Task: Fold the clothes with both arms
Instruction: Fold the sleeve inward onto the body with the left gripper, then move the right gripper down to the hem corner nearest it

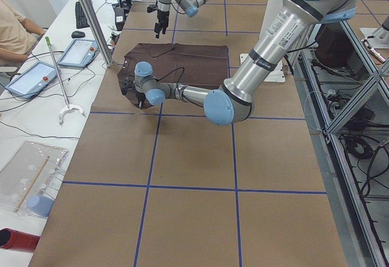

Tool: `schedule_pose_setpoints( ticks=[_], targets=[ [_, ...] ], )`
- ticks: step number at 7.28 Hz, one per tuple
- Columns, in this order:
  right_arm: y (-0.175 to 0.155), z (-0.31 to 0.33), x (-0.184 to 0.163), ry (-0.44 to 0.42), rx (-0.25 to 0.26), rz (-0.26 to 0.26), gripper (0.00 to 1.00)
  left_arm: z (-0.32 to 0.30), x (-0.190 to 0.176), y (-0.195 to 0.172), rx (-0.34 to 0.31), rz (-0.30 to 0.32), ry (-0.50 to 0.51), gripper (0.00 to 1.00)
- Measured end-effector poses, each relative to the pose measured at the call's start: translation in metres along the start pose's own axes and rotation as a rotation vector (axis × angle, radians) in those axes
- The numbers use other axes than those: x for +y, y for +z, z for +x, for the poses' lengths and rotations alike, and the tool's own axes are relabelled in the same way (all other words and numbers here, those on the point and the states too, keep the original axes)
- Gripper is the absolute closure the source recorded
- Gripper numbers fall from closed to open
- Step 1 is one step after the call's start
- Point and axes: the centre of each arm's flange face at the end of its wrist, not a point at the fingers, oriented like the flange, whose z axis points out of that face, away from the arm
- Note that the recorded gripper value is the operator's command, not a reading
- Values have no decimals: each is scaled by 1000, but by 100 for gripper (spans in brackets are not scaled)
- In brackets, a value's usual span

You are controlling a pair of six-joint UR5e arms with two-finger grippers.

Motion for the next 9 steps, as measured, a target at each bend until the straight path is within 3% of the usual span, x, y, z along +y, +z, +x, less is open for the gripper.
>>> schedule_pose_setpoints(
  ticks=[3, 5, 6, 7, 9],
  targets=[
    [-5, 7, -1, -3, -5, -2, 0, 121, 14, -15, 110, -54, -117, 100],
    [-6, 14, -1, -2, -2, -3, 0, 161, 32, -5, 122, -79, -171, 95],
    [-5, 17, -1, -1, 1, -4, 0, 168, 31, 1, 112, -67, -183, 42],
    [-4, 18, -1, 1, 2, -4, 0, 174, 27, 3, 106, -51, -191, 35],
    [-10, 22, 17, 6, -14, -15, 0, 192, 33, -16, 153, -36, -221, 35]
  ],
)
